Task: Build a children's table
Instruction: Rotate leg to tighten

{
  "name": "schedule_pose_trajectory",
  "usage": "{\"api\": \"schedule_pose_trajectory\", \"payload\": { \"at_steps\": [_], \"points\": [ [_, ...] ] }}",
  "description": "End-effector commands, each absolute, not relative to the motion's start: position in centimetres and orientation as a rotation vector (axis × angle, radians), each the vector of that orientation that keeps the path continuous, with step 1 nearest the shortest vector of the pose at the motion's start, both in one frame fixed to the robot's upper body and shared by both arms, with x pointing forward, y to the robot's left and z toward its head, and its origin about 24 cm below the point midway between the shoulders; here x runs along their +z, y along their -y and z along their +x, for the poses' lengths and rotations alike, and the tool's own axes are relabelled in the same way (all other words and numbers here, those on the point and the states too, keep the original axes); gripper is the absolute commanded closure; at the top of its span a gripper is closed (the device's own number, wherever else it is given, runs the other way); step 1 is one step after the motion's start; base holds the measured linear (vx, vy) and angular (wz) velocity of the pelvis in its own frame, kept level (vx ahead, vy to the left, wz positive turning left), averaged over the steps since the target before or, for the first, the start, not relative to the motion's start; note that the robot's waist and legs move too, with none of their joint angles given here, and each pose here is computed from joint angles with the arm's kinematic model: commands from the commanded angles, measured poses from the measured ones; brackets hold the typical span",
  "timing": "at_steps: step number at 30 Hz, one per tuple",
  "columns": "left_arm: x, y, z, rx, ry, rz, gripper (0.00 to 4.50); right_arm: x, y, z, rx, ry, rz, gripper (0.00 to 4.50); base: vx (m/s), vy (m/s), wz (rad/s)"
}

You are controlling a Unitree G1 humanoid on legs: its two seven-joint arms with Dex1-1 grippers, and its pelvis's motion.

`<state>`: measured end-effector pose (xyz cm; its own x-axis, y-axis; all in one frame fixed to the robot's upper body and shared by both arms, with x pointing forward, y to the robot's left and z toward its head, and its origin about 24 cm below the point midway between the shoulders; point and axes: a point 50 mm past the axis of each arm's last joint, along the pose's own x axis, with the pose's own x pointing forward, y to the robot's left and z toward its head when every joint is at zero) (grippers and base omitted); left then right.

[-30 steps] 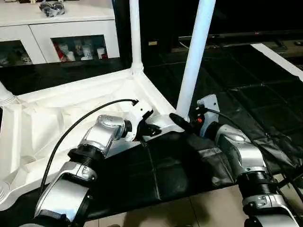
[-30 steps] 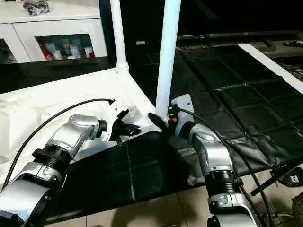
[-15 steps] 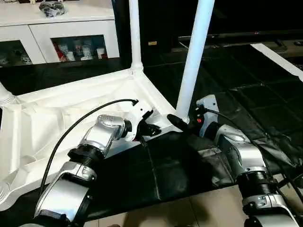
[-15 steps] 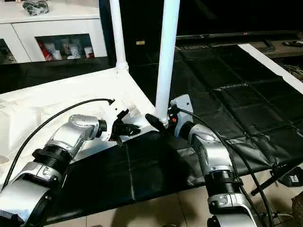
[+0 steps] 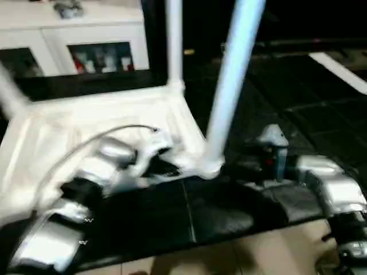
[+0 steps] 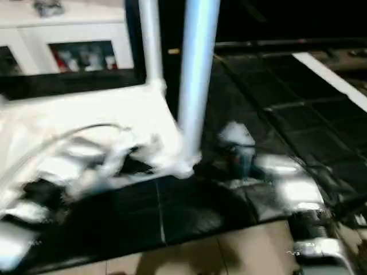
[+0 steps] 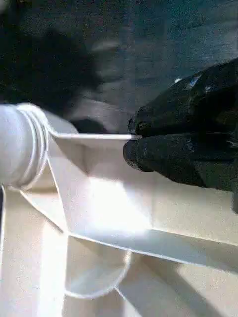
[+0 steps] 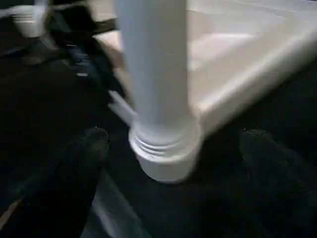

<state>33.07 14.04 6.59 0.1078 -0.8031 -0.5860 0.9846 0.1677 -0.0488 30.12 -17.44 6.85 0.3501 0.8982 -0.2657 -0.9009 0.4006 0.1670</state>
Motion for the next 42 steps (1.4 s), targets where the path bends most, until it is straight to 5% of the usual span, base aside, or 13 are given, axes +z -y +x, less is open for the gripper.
{"api": "schedule_pose_trajectory", "payload": {
  "at_steps": [1,15,42],
  "points": [
    [7.4,-11.9,32.9,-1.469,-0.487,0.418,4.5,7.3,16.7,30.1,1.213,-0.324,-0.009,0.07,0.0,0.0,0.0],
    [6.8,-12.5,31.3,-1.61,-0.48,0.454,4.5,7.4,16.8,29.1,1.348,-0.341,-0.035,0.07,0.0,0.0,0.0],
    [6.6,-12.3,31.7,-1.525,-0.456,0.424,4.5,6.4,15.8,29.3,1.384,-0.346,0.015,2.42,0.0,0.0,0.0]
  ]
}}
